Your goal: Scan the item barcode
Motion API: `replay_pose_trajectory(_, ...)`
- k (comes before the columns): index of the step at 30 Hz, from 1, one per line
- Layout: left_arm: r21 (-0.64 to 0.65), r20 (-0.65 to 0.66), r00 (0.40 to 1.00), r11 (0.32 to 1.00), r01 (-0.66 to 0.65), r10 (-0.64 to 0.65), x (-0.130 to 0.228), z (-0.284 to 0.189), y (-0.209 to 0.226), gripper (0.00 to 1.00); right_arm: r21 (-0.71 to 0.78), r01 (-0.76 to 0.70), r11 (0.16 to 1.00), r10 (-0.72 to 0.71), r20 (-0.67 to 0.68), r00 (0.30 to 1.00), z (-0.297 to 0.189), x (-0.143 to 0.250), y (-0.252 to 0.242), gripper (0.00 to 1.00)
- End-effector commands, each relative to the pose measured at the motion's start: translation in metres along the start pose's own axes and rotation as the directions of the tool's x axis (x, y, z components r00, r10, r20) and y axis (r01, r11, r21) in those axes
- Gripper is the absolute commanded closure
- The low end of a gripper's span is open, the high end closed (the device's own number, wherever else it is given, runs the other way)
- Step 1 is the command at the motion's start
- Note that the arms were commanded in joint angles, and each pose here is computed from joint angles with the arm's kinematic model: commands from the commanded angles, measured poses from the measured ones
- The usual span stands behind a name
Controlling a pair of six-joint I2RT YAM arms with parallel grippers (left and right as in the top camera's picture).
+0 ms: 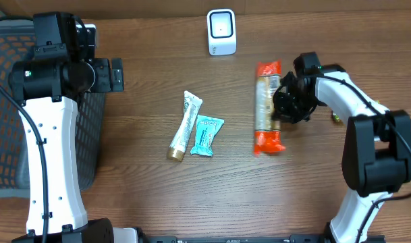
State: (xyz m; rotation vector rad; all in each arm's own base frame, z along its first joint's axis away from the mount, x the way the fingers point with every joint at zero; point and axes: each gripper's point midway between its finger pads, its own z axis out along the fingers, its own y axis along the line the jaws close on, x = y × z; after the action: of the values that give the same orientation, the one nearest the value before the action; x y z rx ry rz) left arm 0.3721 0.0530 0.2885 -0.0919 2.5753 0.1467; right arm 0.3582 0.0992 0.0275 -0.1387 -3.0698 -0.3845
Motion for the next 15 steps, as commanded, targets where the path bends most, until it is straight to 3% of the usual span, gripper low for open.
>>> replay_pose_trajectory(1, 0.006, 0.004, 1.000, 1.000, -0.011, 0.011, -0.003, 0.001, 0.001, 0.00, 0.417, -0.041, 0.908, -0.030, 0.163, 0.986, -0.044, -0.013, -0.040, 0.96)
replay_pose_trajectory(4, 0.006, 0.004, 1.000, 1.000, -0.011, 0.011, -0.003, 0.001, 0.001, 0.01, 0.584, -0.018, 0.811, -0.091, 0.157, 0.983, -0.054, -0.003, -0.044, 0.96)
replay_pose_trajectory(7, 0.006, 0.004, 1.000, 1.000, -0.011, 0.011, -0.003, 0.001, 0.001, 0.01, 0.657, 0.010, 0.754, -0.151, 0.158, 0.976, -0.057, 0.004, -0.031, 0.96)
replay_pose_trajectory(13, 0.006, 0.004, 1.000, 1.000, -0.011, 0.011, -0.003, 0.001, 0.001, 0.00, 0.647, 0.118, 0.754, -0.270, 0.141, 0.953, -0.044, 0.015, 0.013, 0.95)
replay_pose_trajectory(15, 0.006, 0.004, 1.000, 1.000, -0.011, 0.011, -0.003, 0.001, 0.001, 0.00, 0.617, 0.147, 0.773, -0.292, 0.141, 0.946, -0.037, 0.018, 0.029, 0.83)
